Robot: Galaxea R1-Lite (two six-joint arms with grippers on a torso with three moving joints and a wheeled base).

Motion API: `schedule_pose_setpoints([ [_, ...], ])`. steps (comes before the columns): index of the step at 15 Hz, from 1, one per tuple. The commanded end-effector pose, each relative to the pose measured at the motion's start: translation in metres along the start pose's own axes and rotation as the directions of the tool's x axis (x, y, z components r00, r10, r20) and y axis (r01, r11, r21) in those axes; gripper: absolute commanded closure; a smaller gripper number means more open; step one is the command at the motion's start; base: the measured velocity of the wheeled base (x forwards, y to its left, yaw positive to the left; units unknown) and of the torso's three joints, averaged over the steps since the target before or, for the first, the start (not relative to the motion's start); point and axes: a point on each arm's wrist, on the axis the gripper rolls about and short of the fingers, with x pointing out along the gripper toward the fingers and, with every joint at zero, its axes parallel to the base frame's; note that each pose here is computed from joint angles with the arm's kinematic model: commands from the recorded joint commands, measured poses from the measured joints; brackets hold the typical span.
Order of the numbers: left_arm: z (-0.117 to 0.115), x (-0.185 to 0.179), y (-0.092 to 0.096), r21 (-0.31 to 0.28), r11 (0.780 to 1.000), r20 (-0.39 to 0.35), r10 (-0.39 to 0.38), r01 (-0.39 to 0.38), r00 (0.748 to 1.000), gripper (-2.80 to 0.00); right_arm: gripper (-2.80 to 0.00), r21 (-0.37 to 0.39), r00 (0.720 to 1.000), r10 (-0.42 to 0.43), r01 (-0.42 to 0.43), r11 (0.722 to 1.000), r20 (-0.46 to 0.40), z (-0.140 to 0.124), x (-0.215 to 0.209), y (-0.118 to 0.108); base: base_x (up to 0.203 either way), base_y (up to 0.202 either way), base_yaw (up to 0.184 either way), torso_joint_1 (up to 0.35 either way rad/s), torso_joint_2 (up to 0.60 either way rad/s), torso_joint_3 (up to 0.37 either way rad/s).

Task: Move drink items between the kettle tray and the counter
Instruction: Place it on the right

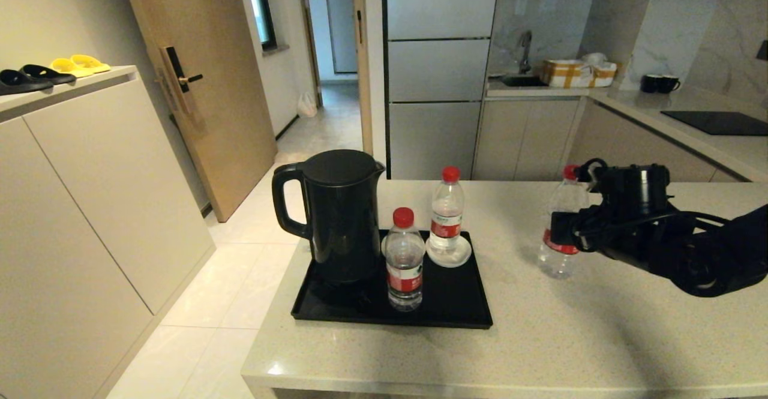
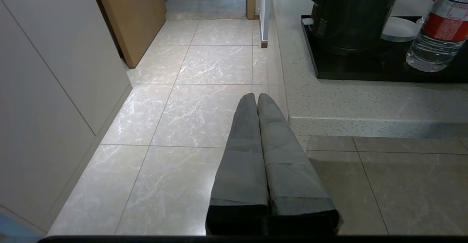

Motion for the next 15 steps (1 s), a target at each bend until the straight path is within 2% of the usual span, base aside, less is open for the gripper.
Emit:
schedule_pose_setpoints([
  [1,0.000,0.000,0.000,0.000,1.000,-0.001,0.000,0.000,1.000,0.00,0.00,-0.042,0.996,0.062,-0.065,0.997,-0.065,-0.020,-0.004,0.022,0.000,0.000,0.000,0.000,0.00,0.000],
  [6,0.000,0.000,0.000,0.000,1.000,-0.001,0.000,0.000,1.000,0.00,0.00,-0.129,0.962,0.218,-0.240,0.962,-0.166,-0.053,-0.027,0.062,0.000,0.000,0.000,0.000,0.00,0.000],
  [11,0.000,0.000,0.000,0.000,1.000,0.000,0.000,0.000,1.000,0.00,0.00,-0.121,0.964,0.226,-0.243,0.963,-0.137,-0.048,-0.031,0.061,0.000,0.000,0.000,0.000,0.00,0.000],
  [15,0.000,0.000,0.000,0.000,1.000,-0.001,0.000,0.000,1.000,0.00,0.00,-0.141,0.970,0.227,-0.237,0.961,-0.088,-0.058,-0.024,0.057,0.000,0.000,0.000,0.000,0.00,0.000],
])
